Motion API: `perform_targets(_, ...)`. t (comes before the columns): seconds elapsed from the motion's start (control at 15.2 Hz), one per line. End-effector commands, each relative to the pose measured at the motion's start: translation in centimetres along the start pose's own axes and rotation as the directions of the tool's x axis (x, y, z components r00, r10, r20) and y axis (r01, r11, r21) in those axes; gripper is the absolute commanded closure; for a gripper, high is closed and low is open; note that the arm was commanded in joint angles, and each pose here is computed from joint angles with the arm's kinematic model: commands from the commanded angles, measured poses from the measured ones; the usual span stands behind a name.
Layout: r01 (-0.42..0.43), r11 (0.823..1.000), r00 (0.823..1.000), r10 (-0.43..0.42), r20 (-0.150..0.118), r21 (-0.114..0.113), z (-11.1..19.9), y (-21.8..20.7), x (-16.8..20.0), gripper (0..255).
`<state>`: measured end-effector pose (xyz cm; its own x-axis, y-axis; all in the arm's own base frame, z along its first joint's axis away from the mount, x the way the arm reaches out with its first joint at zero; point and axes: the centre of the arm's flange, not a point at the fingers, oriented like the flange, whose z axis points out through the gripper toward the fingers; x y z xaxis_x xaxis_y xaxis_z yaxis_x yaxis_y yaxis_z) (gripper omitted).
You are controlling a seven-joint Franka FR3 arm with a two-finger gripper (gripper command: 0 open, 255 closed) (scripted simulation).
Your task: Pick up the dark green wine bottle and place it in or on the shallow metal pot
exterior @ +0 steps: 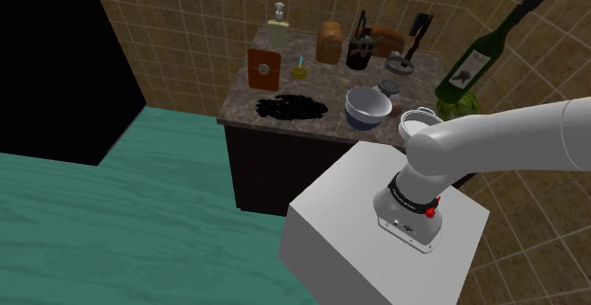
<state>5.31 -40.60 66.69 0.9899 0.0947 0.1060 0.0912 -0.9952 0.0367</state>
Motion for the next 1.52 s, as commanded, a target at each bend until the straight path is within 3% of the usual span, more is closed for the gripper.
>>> perform_targets(0.0, 0.0, 1.0, 1.0, 0.0, 0.0, -0.001, 1.1, -0.1, -0.1, 255)
perform_targets(1.45, 0.0, 1.0, 1.0, 0.0, 0.0, -0.001, 12.6, -0.5, -1.3, 255)
